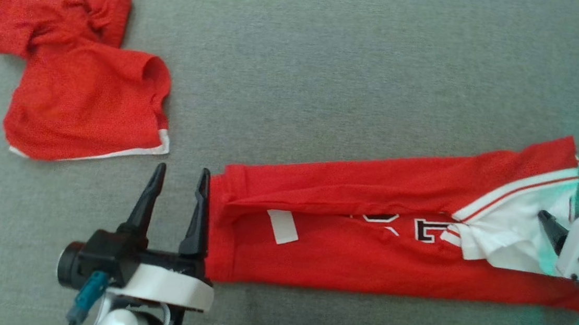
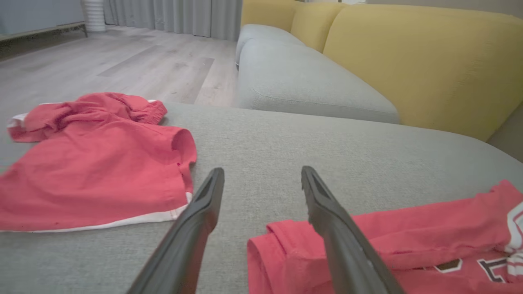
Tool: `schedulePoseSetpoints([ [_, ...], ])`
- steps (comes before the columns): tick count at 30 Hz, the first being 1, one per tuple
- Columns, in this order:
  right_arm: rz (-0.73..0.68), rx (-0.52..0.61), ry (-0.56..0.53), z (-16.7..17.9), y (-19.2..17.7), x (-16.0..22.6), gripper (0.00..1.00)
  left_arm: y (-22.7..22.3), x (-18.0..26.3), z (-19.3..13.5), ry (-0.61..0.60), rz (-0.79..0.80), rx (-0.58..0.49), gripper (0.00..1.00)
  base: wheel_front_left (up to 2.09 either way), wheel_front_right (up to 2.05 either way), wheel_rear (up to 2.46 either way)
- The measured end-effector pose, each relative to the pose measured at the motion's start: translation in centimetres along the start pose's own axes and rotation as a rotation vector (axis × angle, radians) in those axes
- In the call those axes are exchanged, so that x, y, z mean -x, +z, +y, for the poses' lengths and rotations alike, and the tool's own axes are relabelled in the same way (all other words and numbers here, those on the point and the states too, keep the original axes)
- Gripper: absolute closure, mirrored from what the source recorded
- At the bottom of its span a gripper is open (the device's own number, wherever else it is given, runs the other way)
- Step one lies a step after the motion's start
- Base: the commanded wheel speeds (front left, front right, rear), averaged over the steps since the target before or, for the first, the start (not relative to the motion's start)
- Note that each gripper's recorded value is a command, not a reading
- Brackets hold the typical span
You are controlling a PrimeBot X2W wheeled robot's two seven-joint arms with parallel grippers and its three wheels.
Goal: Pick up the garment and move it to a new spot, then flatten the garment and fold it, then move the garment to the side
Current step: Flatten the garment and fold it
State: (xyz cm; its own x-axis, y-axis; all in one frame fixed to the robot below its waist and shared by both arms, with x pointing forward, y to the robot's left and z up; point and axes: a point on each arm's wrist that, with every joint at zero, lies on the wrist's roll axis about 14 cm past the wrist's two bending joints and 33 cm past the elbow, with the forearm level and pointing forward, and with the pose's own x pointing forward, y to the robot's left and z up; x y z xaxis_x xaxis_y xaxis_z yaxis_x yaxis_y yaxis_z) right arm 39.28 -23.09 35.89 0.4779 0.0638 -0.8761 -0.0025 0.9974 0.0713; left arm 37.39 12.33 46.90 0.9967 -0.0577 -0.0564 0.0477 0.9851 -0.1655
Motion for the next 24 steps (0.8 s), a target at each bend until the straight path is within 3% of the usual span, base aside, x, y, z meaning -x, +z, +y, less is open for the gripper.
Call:
schedulePoseSetpoints([
  [3, 0.022, -0.001, 0.015, 0.5, 0.0, -0.3, 0.04, 0.2, 0.2, 0.7, 0.02, -0.008, -0.004, 0.0, 0.0, 0.0, 0.0],
  [4, 0.025, -0.004, 0.025, 0.7, 0.1, -0.3, 0.69, 0.4, 0.2, 1.0, 0.025, -0.013, -0.008, 0.0, 0.0, 0.0, 0.0],
  [5, 0.021, -0.012, 0.037, 0.9, 0.2, -0.2, 1.0, 0.6, 0.4, 1.2, 0.034, -0.02, -0.007, 0.0, 0.0, 0.0, 0.0],
  [11, -0.086, -0.061, 0.047, 0.3, 2.0, 1.3, 1.0, 1.0, 2.2, 1.9, 0.056, -0.027, 0.003, 0.0, 0.0, 0.0, 0.0],
  [13, -0.134, -0.079, 0.003, -1.7, 3.0, 2.4, 1.0, 1.2, 2.6, 1.8, 0.05, -0.035, 0.004, 0.0, 0.0, 0.0, 0.0],
  [16, -0.23, -0.137, -0.146, -8.1, 4.8, 5.8, 1.0, 1.8, 3.2, 1.6, 0.044, -0.054, 0.006, 0.0, 0.0, 0.0, 0.0],
  [19, -0.296, -0.163, -0.197, -10.6, 6.1, 8.5, 1.0, 1.6, 4.2, 1.7, 0.052, -0.049, 0.019, 0.0, 0.0, 0.0, 0.0],
  [24, -0.379, -0.075, -0.087, -6.7, 8.7, 11.0, 1.0, 0.6, 5.4, 1.5, 0.053, -0.015, 0.034, 0.0, 0.0, 0.0, 0.0],
])
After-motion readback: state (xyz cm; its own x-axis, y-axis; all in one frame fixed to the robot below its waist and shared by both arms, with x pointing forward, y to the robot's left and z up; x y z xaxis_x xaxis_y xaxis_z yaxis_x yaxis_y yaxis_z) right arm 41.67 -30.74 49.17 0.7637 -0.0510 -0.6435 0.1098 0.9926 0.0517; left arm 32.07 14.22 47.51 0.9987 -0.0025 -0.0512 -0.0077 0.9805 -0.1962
